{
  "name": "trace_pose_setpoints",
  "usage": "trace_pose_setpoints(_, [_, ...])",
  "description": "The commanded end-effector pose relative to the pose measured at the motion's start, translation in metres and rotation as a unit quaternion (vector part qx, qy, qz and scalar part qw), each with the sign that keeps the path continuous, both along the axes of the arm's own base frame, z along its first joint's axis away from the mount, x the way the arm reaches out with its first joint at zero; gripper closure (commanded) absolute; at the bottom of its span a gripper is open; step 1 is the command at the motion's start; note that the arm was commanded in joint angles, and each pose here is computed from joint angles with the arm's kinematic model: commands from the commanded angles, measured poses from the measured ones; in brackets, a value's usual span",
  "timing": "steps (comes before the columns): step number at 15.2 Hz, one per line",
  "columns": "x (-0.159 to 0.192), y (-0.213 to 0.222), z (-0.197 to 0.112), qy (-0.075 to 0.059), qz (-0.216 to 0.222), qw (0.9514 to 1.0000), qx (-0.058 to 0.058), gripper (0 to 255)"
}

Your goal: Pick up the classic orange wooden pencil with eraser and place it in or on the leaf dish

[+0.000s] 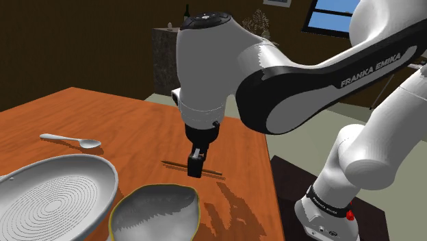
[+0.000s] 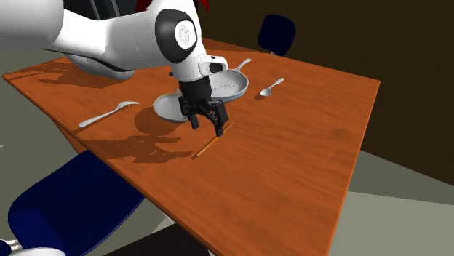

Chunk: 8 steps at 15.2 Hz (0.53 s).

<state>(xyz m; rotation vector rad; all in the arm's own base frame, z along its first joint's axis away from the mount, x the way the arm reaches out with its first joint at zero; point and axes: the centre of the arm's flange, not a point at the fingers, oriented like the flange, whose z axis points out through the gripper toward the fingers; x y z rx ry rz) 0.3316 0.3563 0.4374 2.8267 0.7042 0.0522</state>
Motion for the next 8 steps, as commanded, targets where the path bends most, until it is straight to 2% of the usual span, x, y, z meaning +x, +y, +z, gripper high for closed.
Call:
trace_pose_setpoints(1, [0.001,0.0,-0.01,-0.001,0.001,1.0,0.0,0])
trace_pose_setpoints(5, [0.002,-0.004,-0.029,-0.001,0.001,1.0,0.0,0])
trace_pose_setpoints(8, [0.002,-0.004,-0.029,-0.001,0.001,1.0,0.0,0])
